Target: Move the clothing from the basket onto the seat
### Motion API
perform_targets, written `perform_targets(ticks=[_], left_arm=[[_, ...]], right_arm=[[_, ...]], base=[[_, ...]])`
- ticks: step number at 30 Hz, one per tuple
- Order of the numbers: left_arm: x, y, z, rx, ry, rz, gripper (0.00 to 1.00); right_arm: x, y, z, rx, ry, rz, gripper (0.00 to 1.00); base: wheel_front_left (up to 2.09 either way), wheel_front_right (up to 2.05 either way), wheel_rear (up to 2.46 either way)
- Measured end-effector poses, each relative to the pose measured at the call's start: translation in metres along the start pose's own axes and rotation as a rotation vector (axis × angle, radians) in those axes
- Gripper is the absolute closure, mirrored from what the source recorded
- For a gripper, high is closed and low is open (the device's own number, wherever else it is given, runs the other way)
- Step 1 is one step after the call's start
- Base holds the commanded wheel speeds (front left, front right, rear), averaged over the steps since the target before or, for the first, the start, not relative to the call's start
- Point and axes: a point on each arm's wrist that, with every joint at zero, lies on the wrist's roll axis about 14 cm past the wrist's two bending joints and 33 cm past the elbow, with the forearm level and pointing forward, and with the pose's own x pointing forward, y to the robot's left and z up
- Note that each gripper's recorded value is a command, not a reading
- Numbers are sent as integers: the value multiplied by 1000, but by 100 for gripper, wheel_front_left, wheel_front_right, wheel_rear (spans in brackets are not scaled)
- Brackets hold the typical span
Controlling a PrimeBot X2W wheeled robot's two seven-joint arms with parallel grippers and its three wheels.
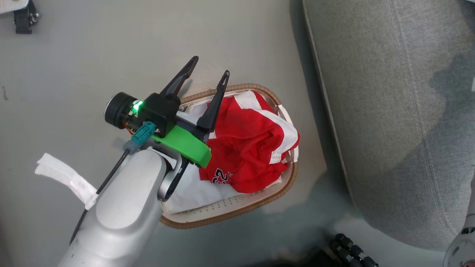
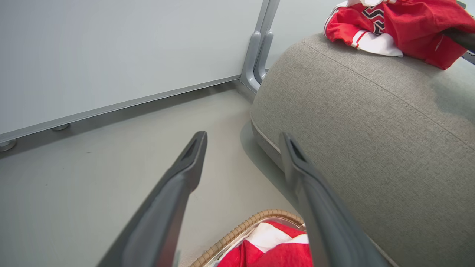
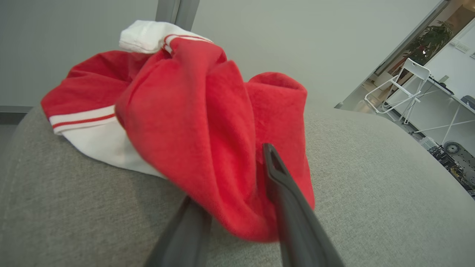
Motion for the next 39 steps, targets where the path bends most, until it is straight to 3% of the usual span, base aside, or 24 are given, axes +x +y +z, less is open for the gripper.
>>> perform_targets(ticks=[11,24,33,39], left_arm=[[-20,0,21,7,-28,59,0],[-63,-7,67,15,-117,170,0],[-118,9,98,21,-203,344,0],[-167,24,112,27,-264,481,0]], right_arm=[[-34,5,10,16,-15,56,0],[-52,15,86,54,-183,150,0],[-86,40,142,170,-312,234,0],[-122,67,157,268,-351,322,0]], base=[[0,0,0],[0,0,0],[0,0,0],[0,0,0]])
